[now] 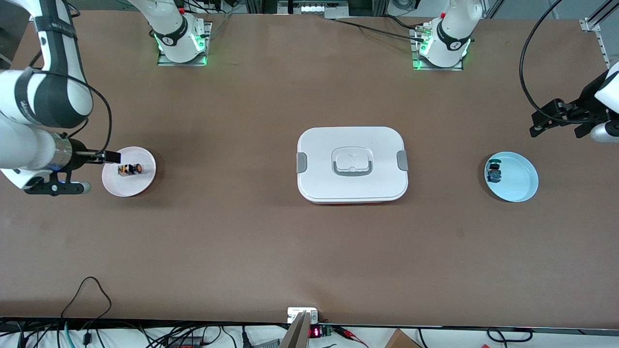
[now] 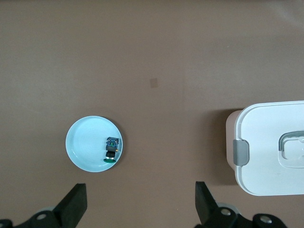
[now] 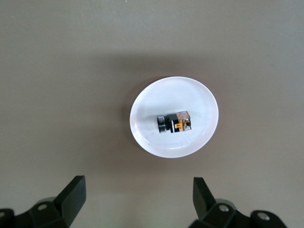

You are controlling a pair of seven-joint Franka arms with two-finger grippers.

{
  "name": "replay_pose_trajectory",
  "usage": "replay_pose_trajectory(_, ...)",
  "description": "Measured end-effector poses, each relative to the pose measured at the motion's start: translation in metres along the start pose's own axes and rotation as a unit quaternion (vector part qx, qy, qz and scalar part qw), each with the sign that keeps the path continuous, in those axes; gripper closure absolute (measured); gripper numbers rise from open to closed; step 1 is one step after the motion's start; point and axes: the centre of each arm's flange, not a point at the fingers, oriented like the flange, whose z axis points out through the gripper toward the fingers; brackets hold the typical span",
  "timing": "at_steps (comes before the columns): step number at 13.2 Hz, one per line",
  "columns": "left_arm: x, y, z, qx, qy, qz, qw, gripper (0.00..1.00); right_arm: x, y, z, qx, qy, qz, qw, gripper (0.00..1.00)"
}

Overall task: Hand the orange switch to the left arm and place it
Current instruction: 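Lower the right gripper over the orange switch on the white plate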

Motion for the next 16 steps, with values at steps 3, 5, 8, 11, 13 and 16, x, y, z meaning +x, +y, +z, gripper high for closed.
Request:
replay_pose_trajectory(3, 0.000, -0.001, 0.000, 0.000, 0.000, -0.001, 1.000, 0.00, 0.012, -0.001, 0.061, 0.000, 0.006, -0.003, 1.000, 0.00)
replay_pose_trajectory(5, 0.000, -0.001, 0.000, 0.000, 0.000, -0.001, 1.000, 0.00, 0.011, 0.012, 0.092, 0.000, 0.022, 0.005, 1.000, 0.00)
replay_pose_trajectory(8, 0.000, -0.001, 0.000, 0.000, 0.000, -0.001, 1.000, 0.00, 0.010, 0.041, 0.127, -0.009, 0.054, -0.018, 0.998, 0.00)
replay_pose_trajectory(11, 0.000, -0.001, 0.000, 0.000, 0.000, -0.001, 1.000, 0.00, 0.009, 0.045, 0.154, -0.007, 0.048, -0.033, 0.998, 0.00)
replay_pose_trajectory(13, 0.000, -0.002, 0.000, 0.000, 0.000, -0.001, 1.000, 0.00, 0.010, 0.042, 0.169, -0.007, 0.057, -0.037, 0.998, 0.00)
replay_pose_trajectory(16, 0.000, -0.003, 0.001, 0.000, -0.002, -0.003, 1.000, 0.00, 0.001, 0.040, 0.200, -0.004, 0.062, -0.045, 0.997, 0.00)
